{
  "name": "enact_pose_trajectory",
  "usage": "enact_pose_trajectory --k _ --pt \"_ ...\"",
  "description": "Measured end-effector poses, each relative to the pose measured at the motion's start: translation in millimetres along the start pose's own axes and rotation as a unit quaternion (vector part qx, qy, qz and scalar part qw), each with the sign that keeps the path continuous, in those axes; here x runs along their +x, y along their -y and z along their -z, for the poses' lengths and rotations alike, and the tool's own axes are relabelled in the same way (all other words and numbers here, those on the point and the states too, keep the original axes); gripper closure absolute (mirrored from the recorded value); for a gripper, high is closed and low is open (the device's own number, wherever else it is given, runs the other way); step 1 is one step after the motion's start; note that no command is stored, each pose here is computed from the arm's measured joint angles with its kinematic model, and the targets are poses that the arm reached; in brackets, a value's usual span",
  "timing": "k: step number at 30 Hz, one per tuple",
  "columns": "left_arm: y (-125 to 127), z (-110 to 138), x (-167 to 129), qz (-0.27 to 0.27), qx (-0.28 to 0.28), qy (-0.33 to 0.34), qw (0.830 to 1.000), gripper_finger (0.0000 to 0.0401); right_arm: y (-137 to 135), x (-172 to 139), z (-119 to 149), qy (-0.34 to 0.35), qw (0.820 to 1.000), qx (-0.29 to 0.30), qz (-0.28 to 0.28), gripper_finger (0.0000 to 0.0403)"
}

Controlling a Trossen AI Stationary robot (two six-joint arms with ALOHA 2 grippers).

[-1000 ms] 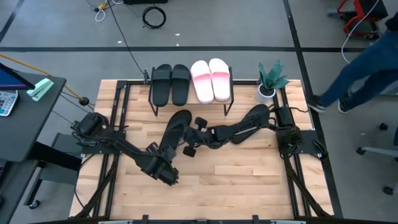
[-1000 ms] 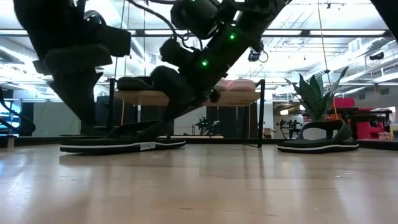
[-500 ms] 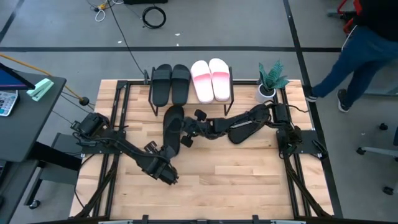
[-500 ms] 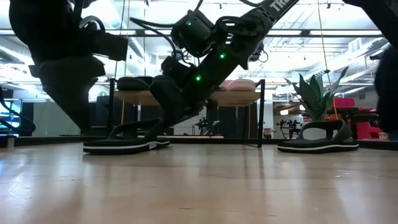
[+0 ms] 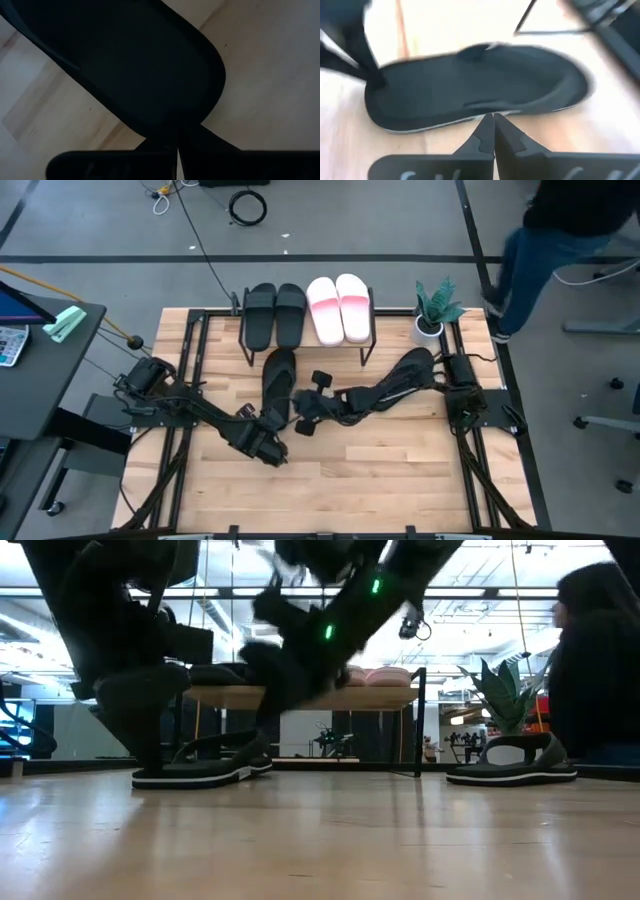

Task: Pick and place slides into the shelf
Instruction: Move the left black flip flop under the shelf

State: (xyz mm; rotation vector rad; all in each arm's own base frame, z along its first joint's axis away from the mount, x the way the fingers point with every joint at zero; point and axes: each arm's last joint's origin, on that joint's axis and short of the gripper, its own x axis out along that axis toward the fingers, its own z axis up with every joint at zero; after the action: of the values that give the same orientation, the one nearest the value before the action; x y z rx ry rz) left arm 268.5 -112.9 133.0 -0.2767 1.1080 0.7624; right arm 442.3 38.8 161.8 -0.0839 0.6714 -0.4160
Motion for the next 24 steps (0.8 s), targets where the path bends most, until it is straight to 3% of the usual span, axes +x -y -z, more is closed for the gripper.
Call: enact_pose_trajectory --k 6,14,19,24 --pt "-4.5 -9.1 6.5 -0.007 0.003 -0.004 1.000 0.0398 10.7 -47.5 -31.0 0.038 0.999 0.022 0.028 0.0403" --pt "-20.6 -37.4 24.6 -0.027 0.005 -0.007 1.000 0.0398 12.2 -127.5 -62.2 0.106 0.994 0.012 0.017 0.0403" --pt "-36.8 -58.7 37.8 -0.042 -0.004 -0.011 0.999 0.0397 8.8 -169.6 -64.8 0.117 0.993 -0.002 0.006 0.0403" --pt "-56.2 -77.7 50.9 -0.059 -0.015 -0.020 0.998 0.0396 0.7 -191.7 -54.1 0.095 0.995 -0.008 0.007 0.0403"
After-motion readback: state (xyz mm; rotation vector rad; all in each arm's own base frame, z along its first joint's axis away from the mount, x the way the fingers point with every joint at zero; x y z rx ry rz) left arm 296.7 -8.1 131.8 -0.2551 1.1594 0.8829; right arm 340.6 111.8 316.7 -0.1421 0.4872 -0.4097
